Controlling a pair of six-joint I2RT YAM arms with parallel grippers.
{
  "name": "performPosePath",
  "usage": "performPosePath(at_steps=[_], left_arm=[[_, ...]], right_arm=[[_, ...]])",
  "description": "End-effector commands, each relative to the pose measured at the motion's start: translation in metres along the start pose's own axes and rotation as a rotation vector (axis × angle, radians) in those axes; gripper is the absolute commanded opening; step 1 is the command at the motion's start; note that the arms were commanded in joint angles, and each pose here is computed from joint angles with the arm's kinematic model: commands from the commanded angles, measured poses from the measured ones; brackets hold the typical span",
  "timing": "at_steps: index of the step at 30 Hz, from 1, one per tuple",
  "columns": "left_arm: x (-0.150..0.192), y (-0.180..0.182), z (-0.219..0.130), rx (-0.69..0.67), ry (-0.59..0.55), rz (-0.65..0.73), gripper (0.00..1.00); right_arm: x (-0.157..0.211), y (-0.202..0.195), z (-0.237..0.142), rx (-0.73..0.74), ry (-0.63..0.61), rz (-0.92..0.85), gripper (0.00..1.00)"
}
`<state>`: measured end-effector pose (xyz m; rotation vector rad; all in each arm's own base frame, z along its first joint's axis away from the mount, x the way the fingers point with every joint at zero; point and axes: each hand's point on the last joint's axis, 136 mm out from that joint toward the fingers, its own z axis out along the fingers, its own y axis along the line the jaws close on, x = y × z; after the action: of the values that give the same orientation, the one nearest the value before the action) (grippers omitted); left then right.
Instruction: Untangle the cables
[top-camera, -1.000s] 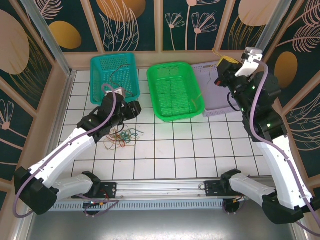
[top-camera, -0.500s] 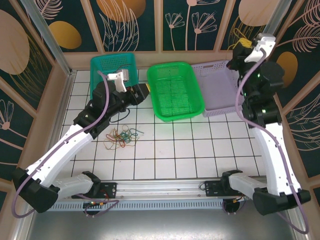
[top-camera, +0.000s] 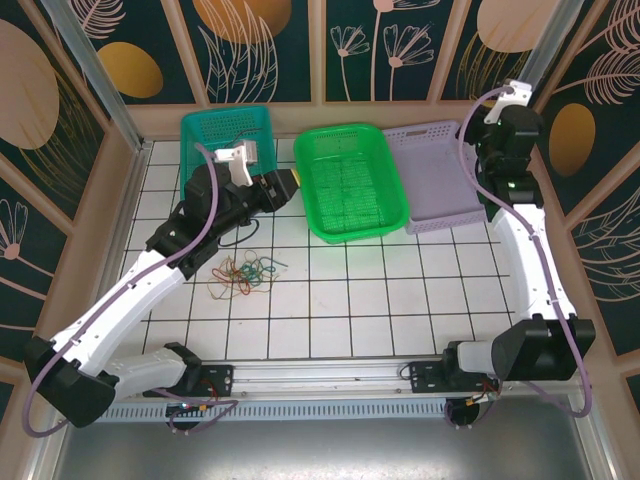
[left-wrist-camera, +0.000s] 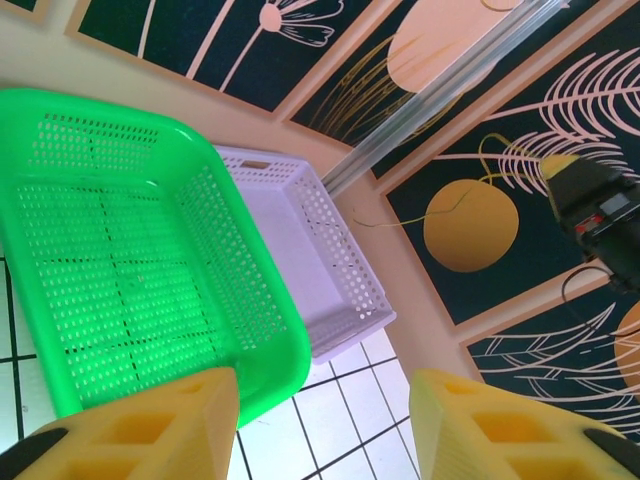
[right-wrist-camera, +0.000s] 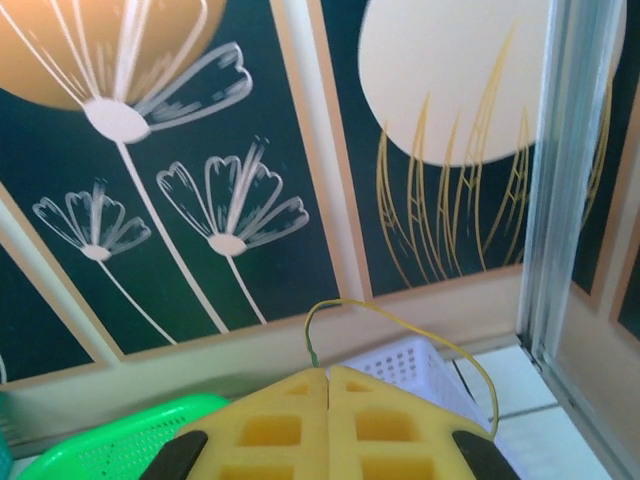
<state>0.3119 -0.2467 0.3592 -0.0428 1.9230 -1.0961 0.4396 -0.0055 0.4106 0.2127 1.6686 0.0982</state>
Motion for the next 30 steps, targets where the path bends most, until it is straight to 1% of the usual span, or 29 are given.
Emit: performPosePath(at_steps=[1,6,9,11,19,20,23,24,26,27,29,30], left_arm=[[0.001,0.002,-0.005,-0.012,-0.010,0.014,0.48],[0.004,0.008,-0.002,-0.030,-0.006,0.009,0.48],[0.006,0.012,0.003,-0.042,-0.001,0.007,0.48],[0.005,0.014,0.006,-0.053,-0.005,0.003,0.48],[0.006,0.019,0.015,-0.074,-0.002,-0.029,0.48],[0.006,0.020,0.014,-0.076,-0.003,-0.034,0.48],[0.004,0.020,0.011,-0.085,-0.012,-0.044,0.49],[0.003,0.021,0.010,-0.089,-0.017,-0.045,0.49],[0.002,0.020,0.005,-0.085,-0.028,-0.053,0.51],[0.001,0.017,0.004,-0.070,-0.032,-0.060,0.52],[0.000,0.005,0.002,-0.001,-0.035,-0.067,0.55],[-0.001,-0.008,0.001,0.068,-0.034,-0.074,0.57]], right_arm=[[0.003,-0.019,-0.012,0.078,-0.016,0.039,0.00],[0.005,-0.025,-0.016,0.097,-0.045,0.054,0.00],[0.020,-0.027,0.001,0.103,-0.012,0.054,0.00],[0.039,-0.029,0.021,0.088,0.038,0.063,0.00],[0.151,-0.038,0.132,0.056,0.382,0.178,0.00],[0.163,-0.038,0.143,0.049,0.427,0.197,0.03],[0.178,-0.034,0.174,0.028,0.526,0.237,0.26],[0.177,-0.031,0.178,0.019,0.531,0.242,0.31],[0.168,-0.027,0.182,0.014,0.516,0.259,0.46],[0.161,-0.028,0.181,0.016,0.499,0.271,0.51],[0.151,-0.027,0.174,0.027,0.483,0.290,0.58],[0.146,-0.027,0.168,0.034,0.476,0.300,0.59]])
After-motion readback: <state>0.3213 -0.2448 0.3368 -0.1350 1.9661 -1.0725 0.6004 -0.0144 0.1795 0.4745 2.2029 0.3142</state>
